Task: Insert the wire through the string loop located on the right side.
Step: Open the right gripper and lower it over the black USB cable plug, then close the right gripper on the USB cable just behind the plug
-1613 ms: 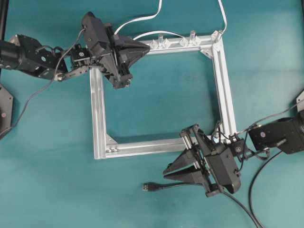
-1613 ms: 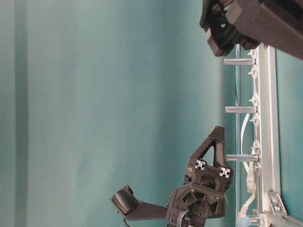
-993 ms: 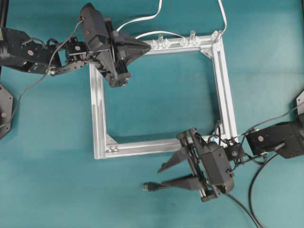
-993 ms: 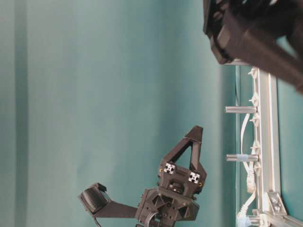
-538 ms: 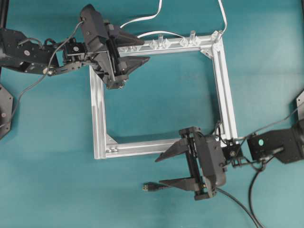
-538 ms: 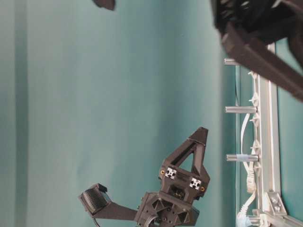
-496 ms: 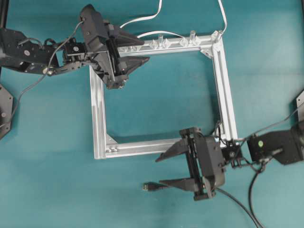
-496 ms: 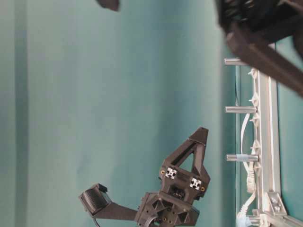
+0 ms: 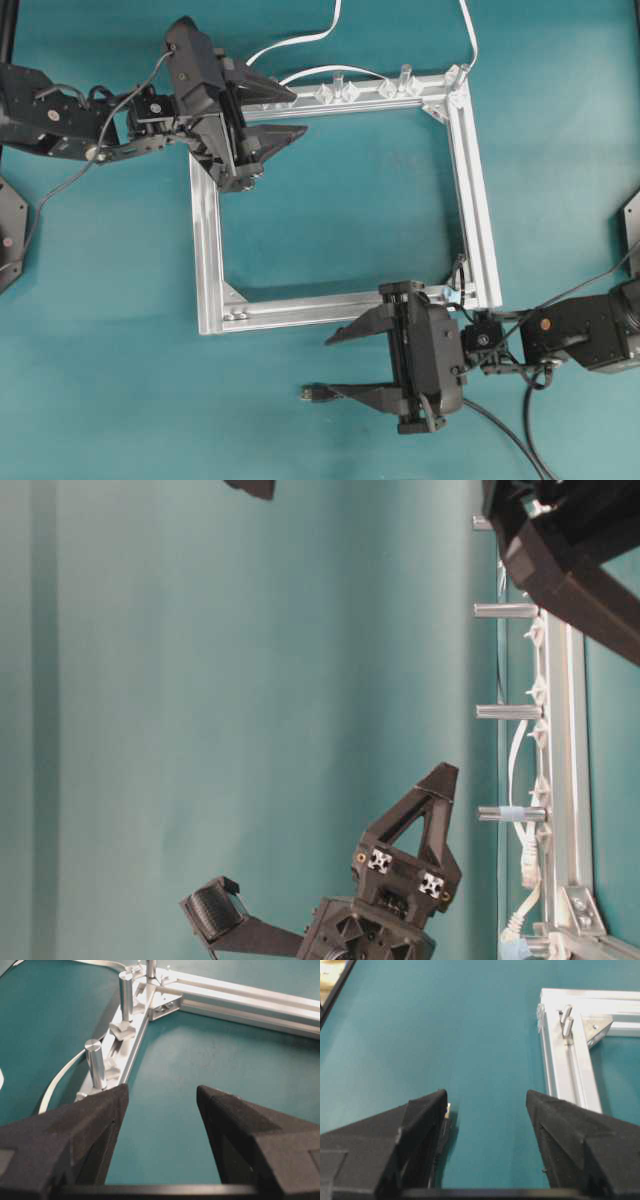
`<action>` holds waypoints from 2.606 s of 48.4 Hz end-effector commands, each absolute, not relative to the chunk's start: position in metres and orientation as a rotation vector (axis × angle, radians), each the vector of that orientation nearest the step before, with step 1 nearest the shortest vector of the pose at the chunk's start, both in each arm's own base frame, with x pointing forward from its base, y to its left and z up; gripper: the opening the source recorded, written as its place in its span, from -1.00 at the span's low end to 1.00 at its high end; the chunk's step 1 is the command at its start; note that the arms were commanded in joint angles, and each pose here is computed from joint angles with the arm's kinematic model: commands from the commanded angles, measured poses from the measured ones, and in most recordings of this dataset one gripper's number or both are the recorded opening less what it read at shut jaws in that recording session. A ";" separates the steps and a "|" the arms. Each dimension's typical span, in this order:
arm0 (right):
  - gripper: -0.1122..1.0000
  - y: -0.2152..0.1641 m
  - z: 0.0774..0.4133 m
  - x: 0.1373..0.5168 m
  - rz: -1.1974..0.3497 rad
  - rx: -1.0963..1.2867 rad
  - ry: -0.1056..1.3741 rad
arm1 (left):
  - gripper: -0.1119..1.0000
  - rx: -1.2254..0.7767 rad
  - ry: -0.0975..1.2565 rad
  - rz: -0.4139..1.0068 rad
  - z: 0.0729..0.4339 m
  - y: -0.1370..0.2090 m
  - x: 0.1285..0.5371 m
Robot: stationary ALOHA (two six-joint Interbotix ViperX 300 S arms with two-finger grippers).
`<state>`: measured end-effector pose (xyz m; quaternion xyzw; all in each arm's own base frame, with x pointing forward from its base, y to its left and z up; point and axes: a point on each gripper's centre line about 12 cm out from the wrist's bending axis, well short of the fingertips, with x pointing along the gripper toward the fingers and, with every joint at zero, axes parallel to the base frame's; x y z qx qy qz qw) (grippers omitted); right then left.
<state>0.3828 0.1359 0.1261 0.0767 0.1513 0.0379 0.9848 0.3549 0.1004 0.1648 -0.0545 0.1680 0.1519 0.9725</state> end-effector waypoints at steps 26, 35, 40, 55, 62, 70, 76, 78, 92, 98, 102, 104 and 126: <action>0.55 0.164 0.103 0.397 0.119 0.143 0.352 | 0.41 -0.113 0.337 0.303 0.166 0.097 0.348; 0.55 0.163 0.094 0.396 0.102 0.152 0.381 | 0.41 -0.113 0.339 0.303 0.165 0.097 0.348; 0.55 0.162 0.089 0.396 0.089 0.158 0.396 | 0.41 -0.112 0.340 0.302 0.165 0.097 0.348; 0.55 0.164 0.077 0.393 0.094 0.148 0.443 | 0.41 -0.114 0.351 0.303 0.162 0.096 0.345; 0.55 0.164 0.074 0.392 0.097 0.147 0.459 | 0.41 -0.113 0.353 0.302 0.161 0.096 0.345; 0.46 0.164 0.073 0.391 0.098 0.146 0.470 | 0.41 -0.113 0.354 0.302 0.160 0.096 0.345; 0.31 0.165 0.072 0.391 0.102 0.145 0.485 | 0.41 -0.116 0.354 0.304 0.160 0.096 0.345; 0.19 0.165 0.072 0.391 0.104 0.145 0.489 | 0.41 -0.116 0.352 0.304 0.161 0.097 0.346; -0.50 0.167 0.068 0.388 0.116 0.143 0.536 | 0.41 -0.114 0.345 0.301 0.163 0.096 0.347; -0.50 0.167 0.072 0.389 0.118 0.146 0.528 | 0.41 -0.115 0.343 0.302 0.164 0.096 0.347; -0.50 0.167 0.073 0.389 0.118 0.147 0.526 | 0.41 -0.114 0.343 0.300 0.164 0.096 0.347; -0.50 0.167 0.072 0.389 0.117 0.148 0.528 | 0.41 -0.114 0.343 0.299 0.164 0.095 0.347; -0.50 0.170 0.109 0.389 0.151 0.164 0.489 | 0.41 -0.114 0.342 0.288 0.164 0.092 0.349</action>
